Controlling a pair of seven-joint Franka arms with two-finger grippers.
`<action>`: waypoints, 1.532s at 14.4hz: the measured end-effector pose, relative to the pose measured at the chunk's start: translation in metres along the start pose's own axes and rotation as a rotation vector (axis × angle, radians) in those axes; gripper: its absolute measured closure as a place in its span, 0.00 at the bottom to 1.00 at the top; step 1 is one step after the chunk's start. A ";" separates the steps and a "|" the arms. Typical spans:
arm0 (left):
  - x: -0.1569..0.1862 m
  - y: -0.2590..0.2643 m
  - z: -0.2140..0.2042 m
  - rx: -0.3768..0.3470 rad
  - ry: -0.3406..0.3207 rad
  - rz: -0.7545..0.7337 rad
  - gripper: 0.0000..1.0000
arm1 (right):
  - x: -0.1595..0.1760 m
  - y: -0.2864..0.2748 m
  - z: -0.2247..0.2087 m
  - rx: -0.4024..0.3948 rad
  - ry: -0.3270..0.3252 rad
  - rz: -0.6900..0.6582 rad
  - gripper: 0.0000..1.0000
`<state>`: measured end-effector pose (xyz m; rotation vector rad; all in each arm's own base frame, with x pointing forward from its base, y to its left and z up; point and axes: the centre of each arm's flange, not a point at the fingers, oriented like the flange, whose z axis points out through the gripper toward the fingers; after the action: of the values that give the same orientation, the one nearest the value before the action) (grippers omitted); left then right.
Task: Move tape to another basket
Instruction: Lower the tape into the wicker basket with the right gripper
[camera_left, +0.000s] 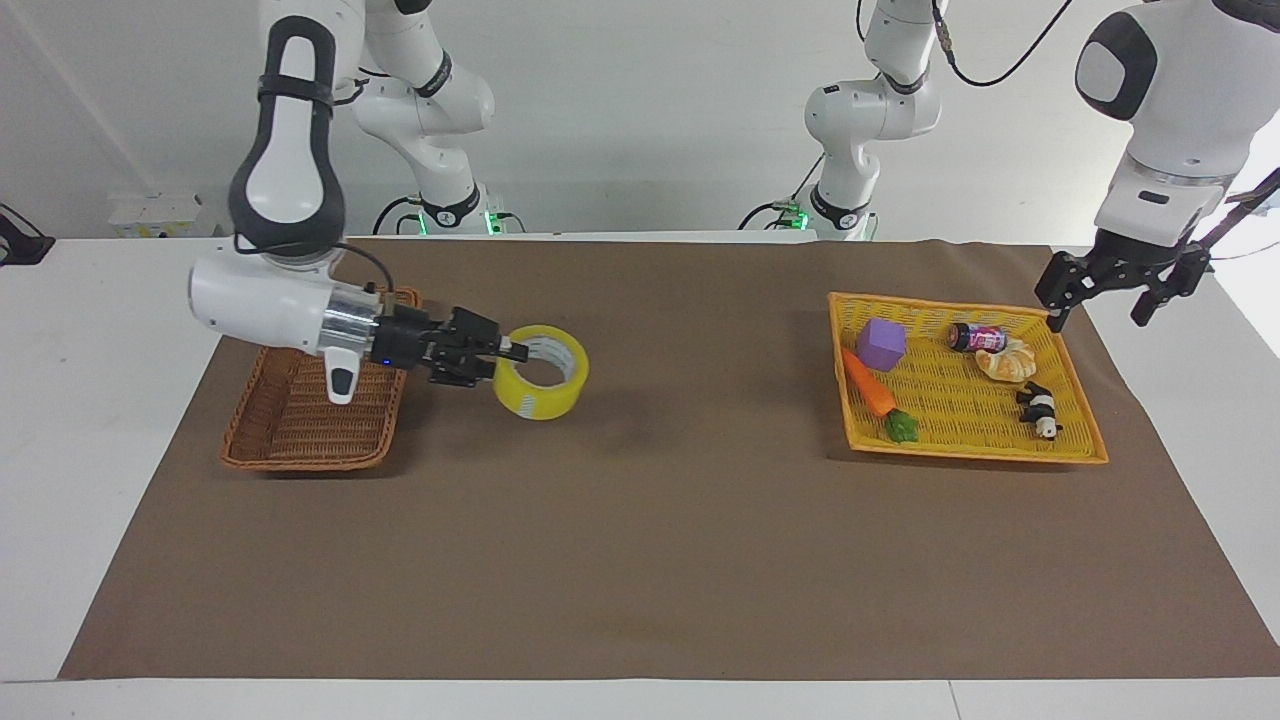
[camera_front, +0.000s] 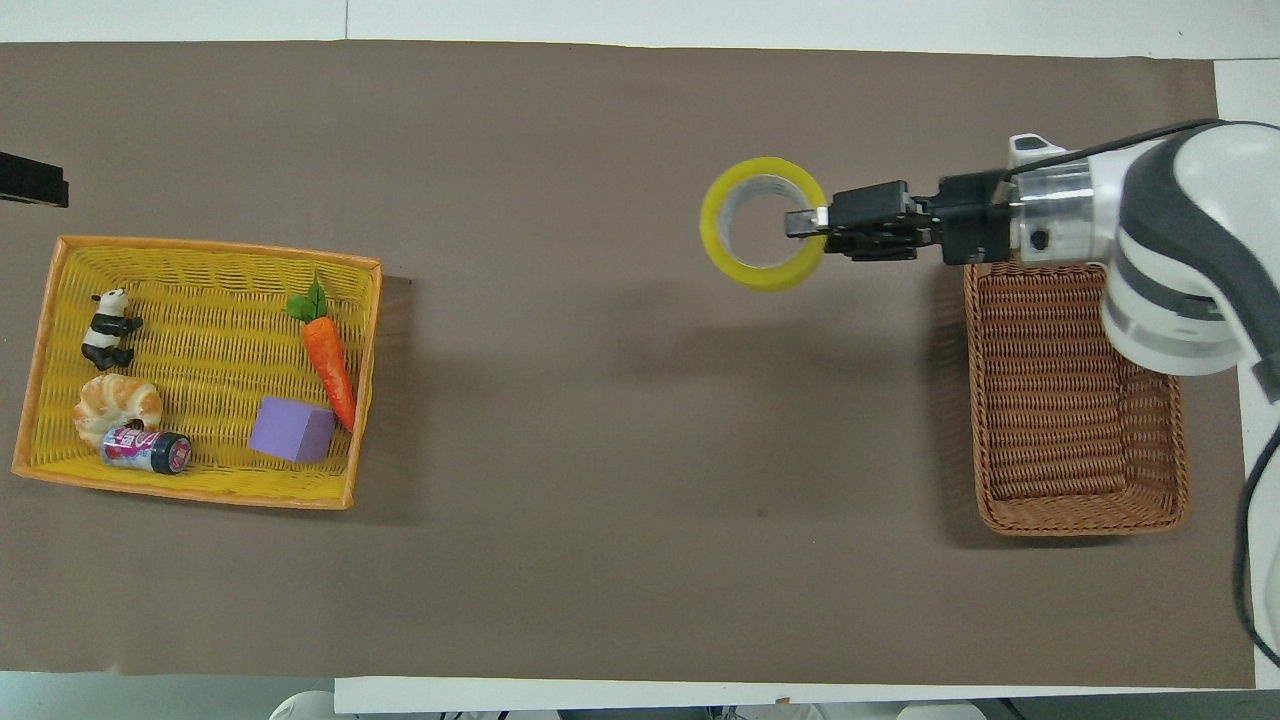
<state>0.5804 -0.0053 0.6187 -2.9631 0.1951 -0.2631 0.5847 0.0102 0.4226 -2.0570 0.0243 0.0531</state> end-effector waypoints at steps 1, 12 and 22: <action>-0.001 -0.008 0.002 0.005 -0.005 -0.011 0.00 | -0.012 0.024 -0.038 -0.018 -0.020 -0.003 0.46; -0.005 -0.012 0.006 0.007 -0.031 -0.016 0.00 | -0.112 0.200 -0.168 -0.106 -0.109 -0.014 0.46; -0.024 -0.036 -0.022 -0.189 -0.134 -0.125 0.00 | -0.109 0.221 -0.150 -0.243 -0.140 -0.069 0.38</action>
<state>0.5569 0.0304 0.6419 -3.1711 0.0183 -0.0632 0.4714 -0.2268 0.3028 -2.2903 -0.1457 0.1640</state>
